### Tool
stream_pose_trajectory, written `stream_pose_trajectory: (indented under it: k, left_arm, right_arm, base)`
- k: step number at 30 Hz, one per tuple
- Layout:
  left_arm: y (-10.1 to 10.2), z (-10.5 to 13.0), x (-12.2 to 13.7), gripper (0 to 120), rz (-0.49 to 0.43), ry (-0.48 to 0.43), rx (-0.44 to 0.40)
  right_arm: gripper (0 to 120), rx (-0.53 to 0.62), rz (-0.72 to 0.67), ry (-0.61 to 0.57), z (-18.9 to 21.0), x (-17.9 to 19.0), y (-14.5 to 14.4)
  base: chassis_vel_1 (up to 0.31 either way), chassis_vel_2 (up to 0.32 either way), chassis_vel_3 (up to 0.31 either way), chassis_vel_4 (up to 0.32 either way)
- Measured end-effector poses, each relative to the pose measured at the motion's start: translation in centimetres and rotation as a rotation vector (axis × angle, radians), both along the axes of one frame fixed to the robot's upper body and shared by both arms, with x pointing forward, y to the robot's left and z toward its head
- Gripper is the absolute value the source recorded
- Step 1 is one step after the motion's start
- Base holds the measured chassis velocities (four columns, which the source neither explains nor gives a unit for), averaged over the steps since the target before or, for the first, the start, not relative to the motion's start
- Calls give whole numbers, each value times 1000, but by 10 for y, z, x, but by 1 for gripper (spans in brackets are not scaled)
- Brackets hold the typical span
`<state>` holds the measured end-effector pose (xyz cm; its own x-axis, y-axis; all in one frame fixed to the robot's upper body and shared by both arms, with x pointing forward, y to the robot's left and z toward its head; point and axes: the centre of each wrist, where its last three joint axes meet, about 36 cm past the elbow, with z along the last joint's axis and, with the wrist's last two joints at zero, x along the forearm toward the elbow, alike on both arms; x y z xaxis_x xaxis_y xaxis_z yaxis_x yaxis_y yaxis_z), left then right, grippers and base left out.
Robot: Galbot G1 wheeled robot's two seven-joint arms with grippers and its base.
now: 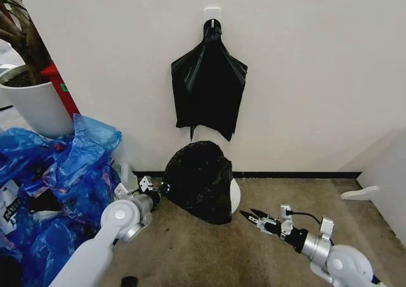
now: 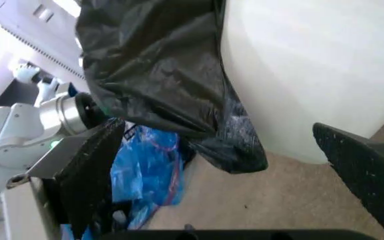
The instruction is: Place the garbage bag over the trash bin.
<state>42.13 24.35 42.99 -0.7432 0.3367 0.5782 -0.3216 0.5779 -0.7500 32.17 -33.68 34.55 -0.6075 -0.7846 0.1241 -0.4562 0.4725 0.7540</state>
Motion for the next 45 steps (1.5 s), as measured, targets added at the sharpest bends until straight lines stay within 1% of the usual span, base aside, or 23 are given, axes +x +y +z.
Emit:
stream_pose_trajectory:
  k: [1,2,5,9,14,15,16,19,23,26,28,30,31,33,35,36,37,38,39,41,42,43,45]
  left_arm:
    - [0,0,0,1,0,0,0]
    - [0,0,-2,1,-3,4,-9]
    - [0,0,-4,1,-12,-5,-20]
    - [-1,0,-5,1,-17,-11,-25]
    - [-2,3,-7,1,-25,-22,-31]
    - [-2,3,-7,1,-27,-26,-31]
    - [-2,3,-7,1,-27,-26,-31]
    - [-3,5,-8,1,-30,-33,-32]
    - [-4,4,-9,1,-32,-34,-32]
    - [-4,4,-10,1,-33,-36,-31]
    - [-4,3,-11,1,-36,-40,-30]
    - [-5,4,-12,1,-40,-48,-30]
    - [-5,4,-12,1,-40,-48,-30]
    - [-5,4,-13,1,-43,-53,-30]
    - [-5,5,-14,1,-45,-57,-29]
    - [-5,5,-14,1,-45,-58,-29]
    - [-4,5,-14,1,-45,-61,-27]
    - [-3,6,-14,1,-44,-64,-26]
    - [-3,6,-14,1,-44,-64,-26]
    - [-3,7,-14,1,-44,-66,-26]
    - [-3,7,-15,1,-44,-66,-26]
    - [-3,7,-16,1,-45,-66,-27]
    - [-3,8,-17,1,-47,-65,-29]
  right_arm:
    - [100,0,0,0,0,0,0]
    - [100,3,-30,22,-4,-7,9]
    - [100,18,-68,53,-9,-11,16]
    - [100,24,-83,71,-12,-13,21]
    - [100,45,-104,103,-15,-18,37]
    - [97,57,-110,109,-13,-19,42]
    - [97,57,-110,109,-13,-19,42]
    - [84,70,-110,113,-10,-20,49]
    - [78,90,-107,110,-7,-21,57]
    - [77,96,-106,108,-6,-21,59]
    - [71,101,-105,106,-5,-21,61]
    - [61,100,-106,105,-4,-21,63]
    - [61,100,-106,105,-4,-21,63]
    - [54,97,-107,104,-5,-22,64]
    - [44,90,-107,101,-5,-23,65]
    - [44,89,-107,101,-5,-23,65]
    - [36,82,-110,103,-7,-24,64]
    - [30,75,-114,106,-9,-25,63]
    - [30,75,-114,106,-9,-25,63]
    - [22,59,-124,111,-13,-26,59]
    - [21,54,-128,114,-15,-26,57]
    - [14,43,-139,121,-20,-27,54]
    - [7,30,-154,131,-26,-28,49]
  base:
    - [0,0,0,0]
    - [0,0,0,0]
    - [0,0,0,0]
    - [0,0,0,0]
    - [0,0,0,0]
    - [0,0,0,0]
    - [0,0,0,0]
    - [0,0,0,0]
    - [0,0,0,0]
    - [0,0,0,0]
    - [0,0,0,0]
    - [0,0,0,0]
    - [0,0,0,0]
    - [0,0,0,0]
    - [0,0,0,0]
    - [0,0,0,0]
    - [0,0,0,0]
    - [0,0,0,0]
    - [0,0,0,0]
    - [0,0,0,0]
    - [0,0,0,0]
    - [0,0,0,0]
    - [0,0,0,0]
